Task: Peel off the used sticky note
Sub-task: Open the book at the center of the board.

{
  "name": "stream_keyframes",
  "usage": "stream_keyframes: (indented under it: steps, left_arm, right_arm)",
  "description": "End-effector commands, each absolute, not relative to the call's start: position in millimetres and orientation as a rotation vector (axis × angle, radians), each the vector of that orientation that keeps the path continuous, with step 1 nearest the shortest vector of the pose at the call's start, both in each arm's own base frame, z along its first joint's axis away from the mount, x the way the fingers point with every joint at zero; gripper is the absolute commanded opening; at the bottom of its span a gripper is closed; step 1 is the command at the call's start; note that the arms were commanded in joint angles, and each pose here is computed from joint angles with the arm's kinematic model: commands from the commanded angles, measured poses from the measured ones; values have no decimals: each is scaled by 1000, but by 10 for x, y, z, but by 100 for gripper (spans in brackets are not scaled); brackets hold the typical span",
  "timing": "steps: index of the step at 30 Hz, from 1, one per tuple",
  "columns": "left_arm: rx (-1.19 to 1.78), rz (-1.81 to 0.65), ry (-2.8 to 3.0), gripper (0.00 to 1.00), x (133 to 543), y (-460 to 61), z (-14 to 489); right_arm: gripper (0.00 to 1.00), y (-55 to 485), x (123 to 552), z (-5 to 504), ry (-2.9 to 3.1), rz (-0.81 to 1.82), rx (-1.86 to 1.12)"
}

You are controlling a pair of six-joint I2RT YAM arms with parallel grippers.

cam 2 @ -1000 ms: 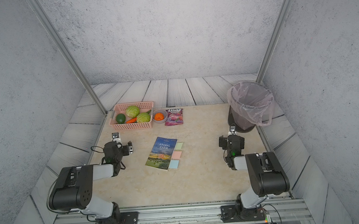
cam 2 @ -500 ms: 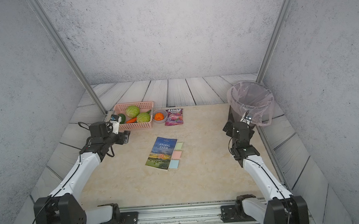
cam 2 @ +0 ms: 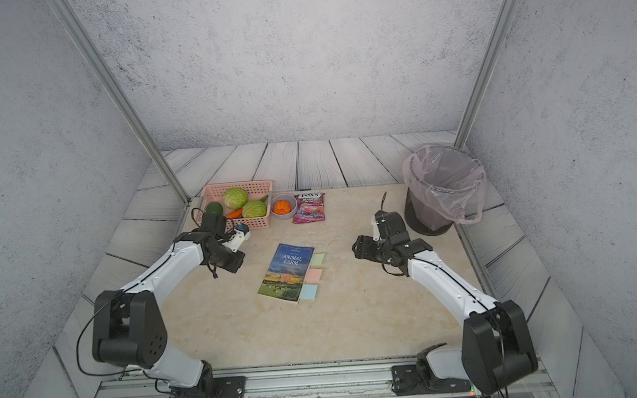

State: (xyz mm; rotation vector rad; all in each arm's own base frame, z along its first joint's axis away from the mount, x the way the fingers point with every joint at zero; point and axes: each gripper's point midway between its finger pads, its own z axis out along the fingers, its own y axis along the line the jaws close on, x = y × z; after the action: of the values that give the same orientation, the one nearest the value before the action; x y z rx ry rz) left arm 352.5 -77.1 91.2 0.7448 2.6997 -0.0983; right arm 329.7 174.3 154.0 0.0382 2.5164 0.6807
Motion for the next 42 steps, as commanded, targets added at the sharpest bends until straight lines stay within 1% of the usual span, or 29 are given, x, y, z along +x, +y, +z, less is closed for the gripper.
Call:
stream_keyframes:
  steps: [1, 6, 9, 10, 15, 18, 21, 28, 32, 37, 42]
  left_arm:
    - [779, -83, 2762, 0, 3543, -855, 782]
    - [783, -73, 2791, 0, 3721, -1007, 611]
    - [791, -85, 2819, 0, 3796, -1096, 484]
    - [796, -97, 2828, 0, 3801, -1129, 446]
    - [809, -157, 2869, 0, 3725, -1260, 291]
    - [807, -191, 2890, 0, 3665, -1298, 217]
    - [811, -248, 2919, 0, 3575, -1342, 147]
    - [828, -367, 2934, 0, 3401, -1459, 100]
    - [859, -416, 2935, 0, 3292, -1525, 73]
    - [908, -459, 2914, 0, 3193, -1588, 100]
    - [986, -484, 2930, 0, 3043, -1674, 58]
  right_arm:
    - [65, 2096, 3137, 1573, 2583, 792, -135]
    - [55, 2288, 3191, 1461, 2610, 824, -202]
    - [51, 2434, 3309, 1403, 2644, 828, -247]
    - [48, 2490, 3342, 1409, 2655, 830, -267]
    - [41, 2755, 3621, 1328, 2704, 824, -338]
    - [31, 2905, 3796, 1245, 2733, 836, -358]
    - [23, 3021, 3988, 1050, 2770, 824, -352]
    - [21, 3218, 4346, 676, 2803, 800, -322]
    - [20, 3294, 4454, 522, 2814, 809, -317]
    - [21, 3331, 4463, 351, 2837, 808, -331]
    - [21, 3351, 4343, 241, 2871, 828, -364]
